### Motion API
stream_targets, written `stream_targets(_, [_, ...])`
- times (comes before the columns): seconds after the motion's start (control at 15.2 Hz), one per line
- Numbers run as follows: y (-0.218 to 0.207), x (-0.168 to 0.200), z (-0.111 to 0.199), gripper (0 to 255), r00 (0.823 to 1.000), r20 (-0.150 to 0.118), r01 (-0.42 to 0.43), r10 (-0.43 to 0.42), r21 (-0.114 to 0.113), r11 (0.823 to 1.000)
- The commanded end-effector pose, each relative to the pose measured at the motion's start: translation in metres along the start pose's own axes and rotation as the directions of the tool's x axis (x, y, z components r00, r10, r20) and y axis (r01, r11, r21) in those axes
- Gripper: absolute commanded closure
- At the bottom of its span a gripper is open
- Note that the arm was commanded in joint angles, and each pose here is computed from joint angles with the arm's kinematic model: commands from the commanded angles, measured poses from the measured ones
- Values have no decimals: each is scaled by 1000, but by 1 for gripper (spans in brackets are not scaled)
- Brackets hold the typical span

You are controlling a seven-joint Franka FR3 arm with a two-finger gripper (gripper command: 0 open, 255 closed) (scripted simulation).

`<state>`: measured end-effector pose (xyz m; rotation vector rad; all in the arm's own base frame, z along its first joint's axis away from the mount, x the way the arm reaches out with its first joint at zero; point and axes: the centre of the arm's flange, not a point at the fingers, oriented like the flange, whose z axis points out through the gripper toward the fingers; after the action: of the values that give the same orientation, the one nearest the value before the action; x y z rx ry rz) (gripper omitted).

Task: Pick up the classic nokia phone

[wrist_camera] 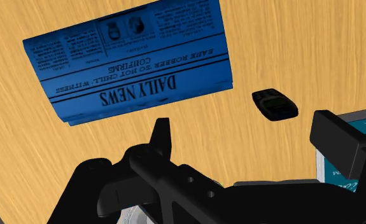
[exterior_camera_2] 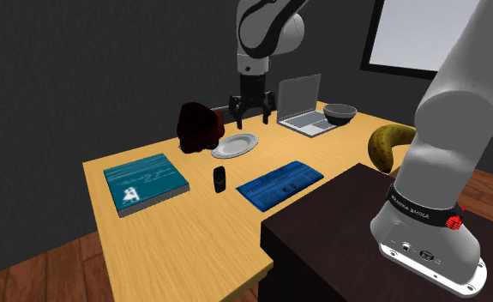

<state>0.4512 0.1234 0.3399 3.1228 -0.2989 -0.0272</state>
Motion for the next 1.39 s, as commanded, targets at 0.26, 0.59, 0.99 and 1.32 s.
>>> stream_targets(0.26, [-40, 30, 64, 0, 999, 15, -34, 34, -3, 999])
stream_targets(0.59, [-72, 55, 116, 0, 998, 27, -61, 61, -6, 998])
stream_targets(0.99, [-102, 80, 171, 0, 995, 39, -86, 87, -10, 996])
stream_targets(1.32, [-102, 80, 197, 0, 995, 39, -86, 87, -10, 996])
